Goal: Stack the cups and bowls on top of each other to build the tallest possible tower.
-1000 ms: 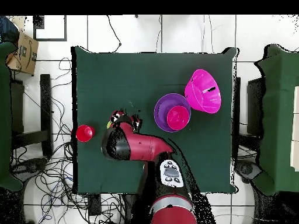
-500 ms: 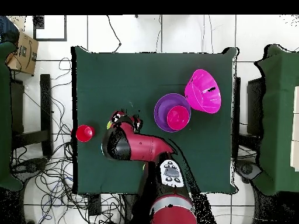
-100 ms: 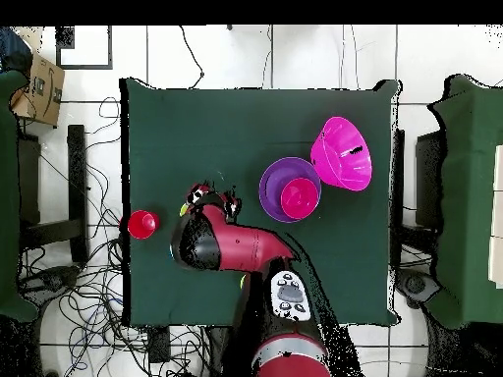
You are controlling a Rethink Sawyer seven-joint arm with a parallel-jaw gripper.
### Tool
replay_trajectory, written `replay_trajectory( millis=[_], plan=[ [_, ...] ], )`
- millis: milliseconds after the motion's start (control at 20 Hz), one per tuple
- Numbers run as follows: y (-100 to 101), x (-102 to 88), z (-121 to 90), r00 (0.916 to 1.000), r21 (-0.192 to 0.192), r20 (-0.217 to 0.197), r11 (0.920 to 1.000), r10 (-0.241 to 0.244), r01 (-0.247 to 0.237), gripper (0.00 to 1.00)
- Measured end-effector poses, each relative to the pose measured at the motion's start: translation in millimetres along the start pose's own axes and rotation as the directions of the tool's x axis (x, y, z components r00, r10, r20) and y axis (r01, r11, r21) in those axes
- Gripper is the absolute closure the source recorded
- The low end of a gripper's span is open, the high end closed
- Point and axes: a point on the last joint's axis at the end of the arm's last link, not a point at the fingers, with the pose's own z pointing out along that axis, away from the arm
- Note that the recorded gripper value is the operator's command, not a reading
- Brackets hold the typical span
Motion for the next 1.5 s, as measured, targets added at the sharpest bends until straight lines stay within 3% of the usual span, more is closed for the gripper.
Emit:
replay_trajectory(
  millis=[350,750,1500],
  plan=[
    [7.1,-25.8,-20.9,0.9986,-0.021,0.052,0.9997,0.012,-0.011,0.0],
    [14.9,-38.8,-29.9,0.9967,-0.044,0.069,0.9983,0.043,-0.04,0.0],
    [27.3,-8.3,-25.9,0.9977,-0.059,-0.003,0.9959,0.068,-0.068,0.0]
  ],
)
